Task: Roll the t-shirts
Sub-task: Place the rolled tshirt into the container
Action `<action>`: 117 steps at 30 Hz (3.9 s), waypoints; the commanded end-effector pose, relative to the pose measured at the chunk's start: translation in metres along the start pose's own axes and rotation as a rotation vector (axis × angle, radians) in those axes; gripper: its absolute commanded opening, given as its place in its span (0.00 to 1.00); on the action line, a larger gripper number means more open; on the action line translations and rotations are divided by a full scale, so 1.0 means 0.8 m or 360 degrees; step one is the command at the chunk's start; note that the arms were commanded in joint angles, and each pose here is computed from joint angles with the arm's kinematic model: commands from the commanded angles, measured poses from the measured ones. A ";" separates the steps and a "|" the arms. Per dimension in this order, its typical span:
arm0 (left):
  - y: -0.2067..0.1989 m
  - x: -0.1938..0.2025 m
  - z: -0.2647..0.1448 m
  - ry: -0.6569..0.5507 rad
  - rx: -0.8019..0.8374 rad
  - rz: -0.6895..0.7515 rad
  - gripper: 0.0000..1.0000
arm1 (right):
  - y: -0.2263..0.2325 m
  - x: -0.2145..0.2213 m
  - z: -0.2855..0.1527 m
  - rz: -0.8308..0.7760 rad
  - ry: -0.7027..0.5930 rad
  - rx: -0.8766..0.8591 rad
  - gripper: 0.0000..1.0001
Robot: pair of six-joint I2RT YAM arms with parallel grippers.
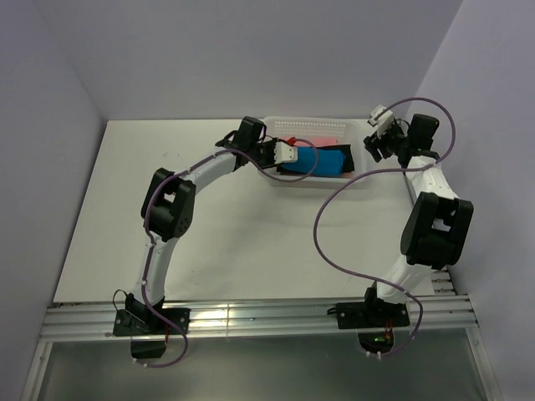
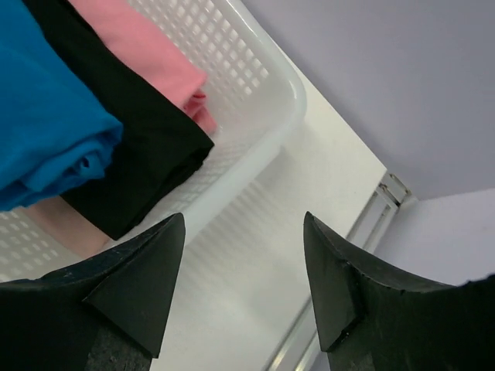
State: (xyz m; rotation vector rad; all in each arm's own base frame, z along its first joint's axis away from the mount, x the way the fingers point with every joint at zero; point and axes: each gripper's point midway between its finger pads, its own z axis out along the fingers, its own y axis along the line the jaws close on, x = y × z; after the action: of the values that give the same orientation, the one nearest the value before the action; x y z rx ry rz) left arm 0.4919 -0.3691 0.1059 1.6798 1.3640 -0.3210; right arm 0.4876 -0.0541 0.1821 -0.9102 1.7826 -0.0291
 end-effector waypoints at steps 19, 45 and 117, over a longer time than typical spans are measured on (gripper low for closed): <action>-0.018 -0.005 -0.021 0.0124 0.0158 0.0075 0.58 | 0.018 -0.099 -0.018 0.0326 -0.0400 -0.0223 0.75; -0.006 -0.018 -0.026 0.0120 0.0136 0.0110 0.65 | 0.177 -0.138 0.044 0.2195 -0.0205 -0.0796 0.23; 0.092 -0.160 -0.247 0.0007 -0.0511 -0.0215 0.97 | 0.267 -0.218 0.119 0.2168 -0.0197 -0.1084 0.24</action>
State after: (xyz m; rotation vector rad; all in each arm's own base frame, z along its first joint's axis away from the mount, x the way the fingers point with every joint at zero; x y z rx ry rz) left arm 0.4521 -0.3135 0.2807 1.5627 1.4060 -0.1229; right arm 0.4673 0.2330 0.1383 0.1663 2.0729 1.5306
